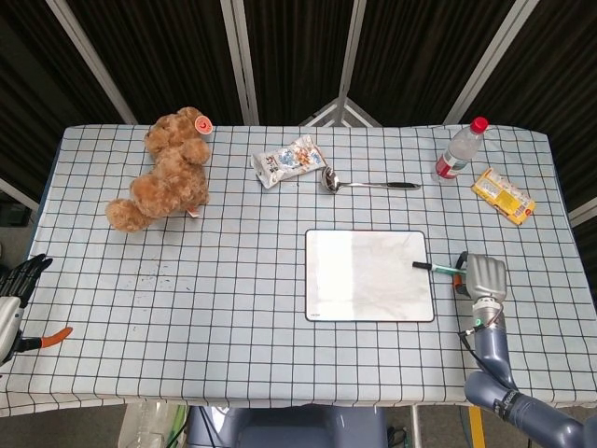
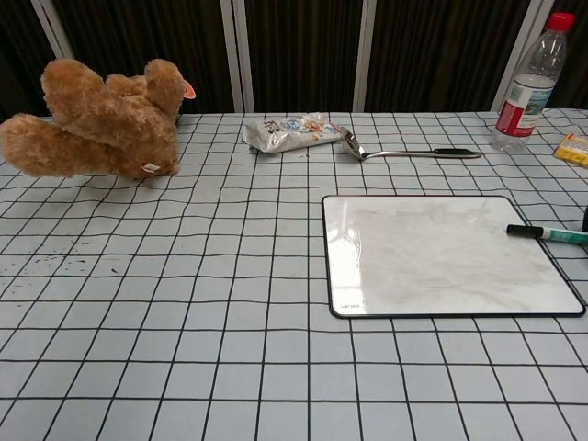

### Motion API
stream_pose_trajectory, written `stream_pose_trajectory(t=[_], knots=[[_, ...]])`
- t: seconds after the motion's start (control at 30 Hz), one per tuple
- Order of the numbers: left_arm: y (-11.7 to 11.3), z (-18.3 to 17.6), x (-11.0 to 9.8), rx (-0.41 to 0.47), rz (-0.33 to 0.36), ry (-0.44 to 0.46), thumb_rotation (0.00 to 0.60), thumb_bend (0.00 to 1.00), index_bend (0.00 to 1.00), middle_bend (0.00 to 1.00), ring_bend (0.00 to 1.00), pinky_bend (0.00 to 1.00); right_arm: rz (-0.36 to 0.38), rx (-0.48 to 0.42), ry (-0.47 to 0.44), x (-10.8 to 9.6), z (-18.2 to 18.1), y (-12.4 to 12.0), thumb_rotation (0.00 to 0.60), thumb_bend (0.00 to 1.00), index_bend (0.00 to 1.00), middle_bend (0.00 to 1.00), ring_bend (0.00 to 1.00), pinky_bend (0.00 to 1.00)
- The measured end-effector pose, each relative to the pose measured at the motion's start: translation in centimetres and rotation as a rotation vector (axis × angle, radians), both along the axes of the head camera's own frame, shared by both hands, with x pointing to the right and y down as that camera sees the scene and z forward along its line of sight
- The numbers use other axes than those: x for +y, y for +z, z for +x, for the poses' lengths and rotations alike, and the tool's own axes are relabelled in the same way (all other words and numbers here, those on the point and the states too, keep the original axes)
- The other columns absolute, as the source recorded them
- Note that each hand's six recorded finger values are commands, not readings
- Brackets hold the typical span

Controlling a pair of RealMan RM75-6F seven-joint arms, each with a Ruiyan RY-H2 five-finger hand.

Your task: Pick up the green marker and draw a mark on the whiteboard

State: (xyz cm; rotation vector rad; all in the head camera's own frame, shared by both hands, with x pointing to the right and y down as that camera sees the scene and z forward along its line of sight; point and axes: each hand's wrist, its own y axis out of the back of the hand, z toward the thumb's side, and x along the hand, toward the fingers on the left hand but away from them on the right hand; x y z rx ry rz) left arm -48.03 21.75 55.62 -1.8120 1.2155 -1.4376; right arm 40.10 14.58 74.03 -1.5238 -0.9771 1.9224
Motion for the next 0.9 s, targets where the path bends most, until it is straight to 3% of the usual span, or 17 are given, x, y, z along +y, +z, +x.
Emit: stream_pose_trajectory(t=[0.23,0.43,0.63,0.9], knots=[[0.0,0.0,0.0,0.001,0.000,-0.002,0.600,0.00,0.00,0.00,0.00,0.00,0.031,-0.035,0.015,-0.4,-0.4,-0.5,0.600,0.55,0.73,1.00,1.00,0.93],[0.0,0.0,0.0,0.003,0.000,-0.002,0.600,0.00,0.00,0.00,0.00,0.00,0.116,-0.138,0.074,-1.6,-1.4,-1.8,0.600,0.56,0.76,1.00,1.00,0.93],[0.0,0.1,0.0,0.002,0.003,0.004,0.600,0.00,0.00,0.00,0.00,0.00,0.246,-0.413,0.207,-3.3,-4.1,-4.0,0.600,0.55,0.79,1.00,1.00,0.93],[0.0,0.1,0.1,-0.001,0.007,0.005,0.600,0.00,0.00,0.00,0.00,0.00,0.357,-0.960,0.526,-4.3,-8.4,-7.3,0.600,0.56,0.82,1.00,1.00,0.93]])
